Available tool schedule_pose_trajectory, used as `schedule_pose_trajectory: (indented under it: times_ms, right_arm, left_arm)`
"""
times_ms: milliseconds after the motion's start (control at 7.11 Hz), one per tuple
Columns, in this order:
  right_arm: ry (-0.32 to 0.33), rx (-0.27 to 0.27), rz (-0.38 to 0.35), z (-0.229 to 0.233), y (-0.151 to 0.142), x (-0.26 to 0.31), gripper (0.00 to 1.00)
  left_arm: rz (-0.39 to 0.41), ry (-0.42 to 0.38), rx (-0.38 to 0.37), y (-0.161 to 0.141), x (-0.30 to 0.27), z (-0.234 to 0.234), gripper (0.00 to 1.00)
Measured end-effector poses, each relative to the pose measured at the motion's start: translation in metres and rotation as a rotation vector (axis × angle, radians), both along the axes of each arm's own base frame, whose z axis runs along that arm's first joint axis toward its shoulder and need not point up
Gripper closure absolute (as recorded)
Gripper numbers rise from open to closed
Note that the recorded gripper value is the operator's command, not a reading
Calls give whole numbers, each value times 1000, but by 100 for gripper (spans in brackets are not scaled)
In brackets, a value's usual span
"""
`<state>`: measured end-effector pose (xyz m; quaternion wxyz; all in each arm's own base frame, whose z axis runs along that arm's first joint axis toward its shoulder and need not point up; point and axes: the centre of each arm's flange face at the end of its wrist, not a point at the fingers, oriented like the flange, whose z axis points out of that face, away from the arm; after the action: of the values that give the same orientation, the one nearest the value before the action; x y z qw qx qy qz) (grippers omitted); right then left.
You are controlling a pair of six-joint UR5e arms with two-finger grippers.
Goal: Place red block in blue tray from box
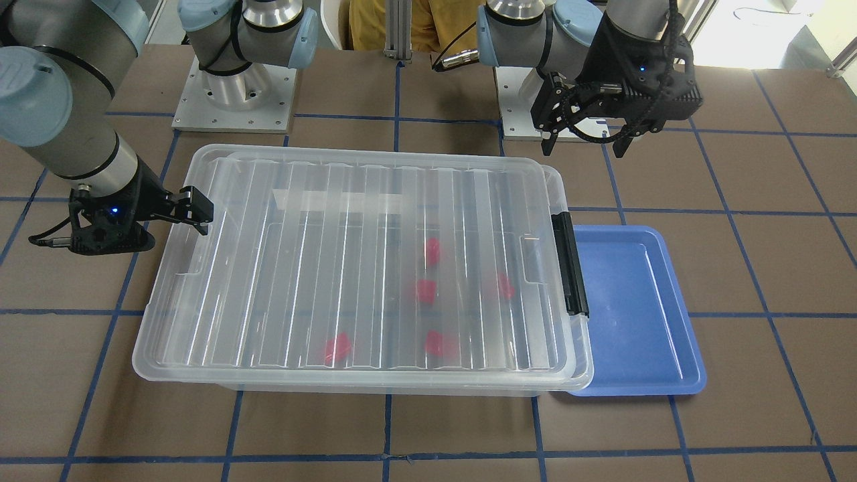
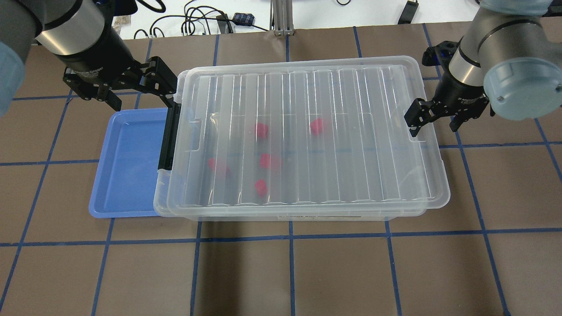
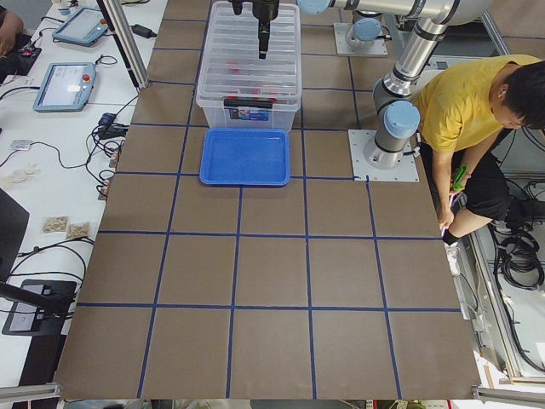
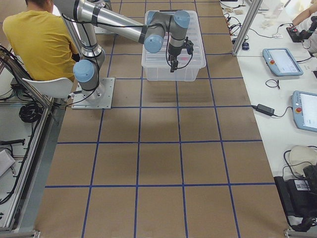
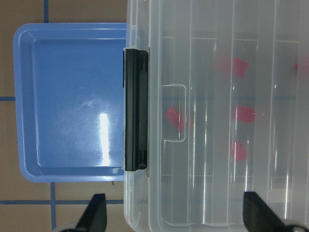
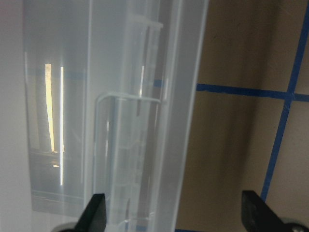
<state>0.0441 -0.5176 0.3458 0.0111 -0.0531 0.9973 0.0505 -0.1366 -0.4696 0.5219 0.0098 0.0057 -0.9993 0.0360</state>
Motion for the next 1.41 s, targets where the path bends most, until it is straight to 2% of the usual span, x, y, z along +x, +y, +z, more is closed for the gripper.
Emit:
schedule_pose_trajectory:
  times_ms: [422,703,1125,1266,1406]
  right_arm:
    - [5,-12,-11,-8,-4,-13,0]
    - [7,-20,-19,-8,-6,-26,0]
    - [24,-17,12,-8,-6,-54,0]
    - [24,-16,23,-8,-5,-64,0]
    - [21,-15,30,-8,-4,-77,0]
  left_arm:
    - [9,2,-1,-1,1,1,0]
    - [7,4,-15,-1,5,6,5]
    - [-2,10,-18,-1,4,5,1]
    - [-40,7,-18,-1,4,4,0]
    - [-123,1,-14,-2,4,1,0]
